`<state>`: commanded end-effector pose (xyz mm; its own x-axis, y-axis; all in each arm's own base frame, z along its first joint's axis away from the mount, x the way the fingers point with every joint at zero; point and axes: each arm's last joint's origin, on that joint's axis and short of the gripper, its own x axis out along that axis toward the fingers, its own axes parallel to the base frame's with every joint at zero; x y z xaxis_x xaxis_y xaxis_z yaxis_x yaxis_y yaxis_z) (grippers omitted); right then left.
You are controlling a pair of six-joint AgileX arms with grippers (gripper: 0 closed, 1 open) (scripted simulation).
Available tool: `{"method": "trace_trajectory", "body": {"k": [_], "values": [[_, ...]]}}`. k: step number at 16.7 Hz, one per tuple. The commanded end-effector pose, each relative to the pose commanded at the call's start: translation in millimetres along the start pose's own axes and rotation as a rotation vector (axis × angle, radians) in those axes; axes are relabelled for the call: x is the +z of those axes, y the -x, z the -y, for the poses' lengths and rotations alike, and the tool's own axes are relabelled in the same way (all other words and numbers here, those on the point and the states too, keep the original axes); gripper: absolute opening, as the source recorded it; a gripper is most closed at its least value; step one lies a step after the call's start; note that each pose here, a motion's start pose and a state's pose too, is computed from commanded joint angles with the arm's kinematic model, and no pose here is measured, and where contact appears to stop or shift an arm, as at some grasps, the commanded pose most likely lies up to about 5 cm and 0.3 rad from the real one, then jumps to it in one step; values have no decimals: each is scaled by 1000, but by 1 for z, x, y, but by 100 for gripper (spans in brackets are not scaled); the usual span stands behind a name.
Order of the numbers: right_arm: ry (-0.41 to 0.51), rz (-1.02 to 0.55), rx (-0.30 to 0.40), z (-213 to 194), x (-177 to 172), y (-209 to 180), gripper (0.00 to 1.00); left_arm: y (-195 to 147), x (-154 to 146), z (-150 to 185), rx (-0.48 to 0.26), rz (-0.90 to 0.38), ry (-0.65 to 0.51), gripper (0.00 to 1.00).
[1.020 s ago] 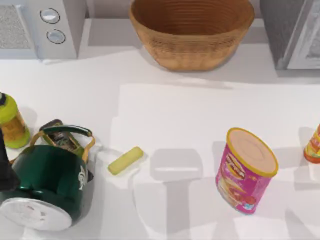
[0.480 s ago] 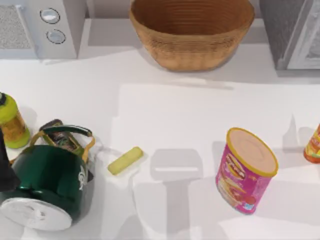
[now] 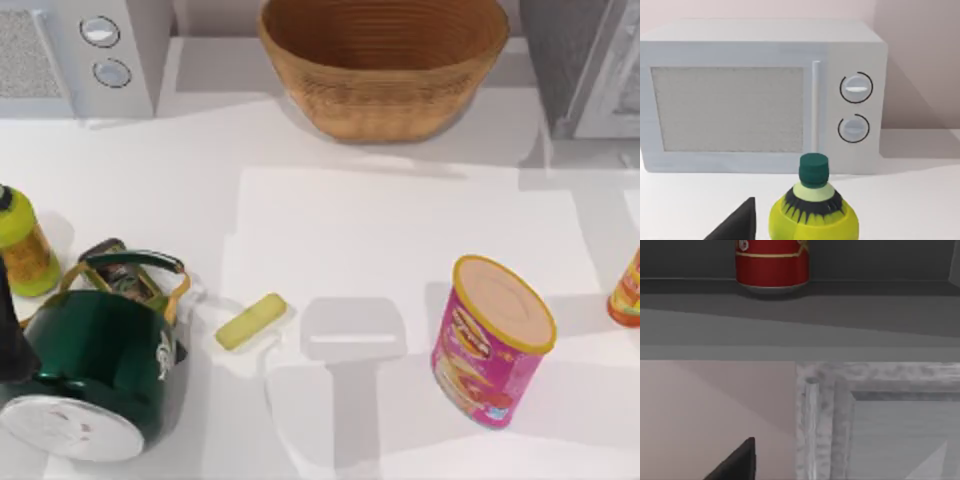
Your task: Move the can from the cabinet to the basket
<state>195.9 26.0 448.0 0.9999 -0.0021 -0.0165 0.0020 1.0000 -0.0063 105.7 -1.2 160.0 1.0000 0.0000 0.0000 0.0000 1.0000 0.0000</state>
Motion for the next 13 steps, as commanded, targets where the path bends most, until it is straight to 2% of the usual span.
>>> {"method": "trace_trajectory", "body": {"k": [3, 6, 13], "values": [[-3, 13, 1, -10, 36, -28, 100, 0, 0, 0, 0, 0, 0, 100], [-5, 18, 2, -17, 57, -49, 100, 0, 0, 0, 0, 0, 0, 100], [-7, 19, -1, -20, 63, -58, 100, 0, 0, 0, 0, 0, 0, 100]]}}
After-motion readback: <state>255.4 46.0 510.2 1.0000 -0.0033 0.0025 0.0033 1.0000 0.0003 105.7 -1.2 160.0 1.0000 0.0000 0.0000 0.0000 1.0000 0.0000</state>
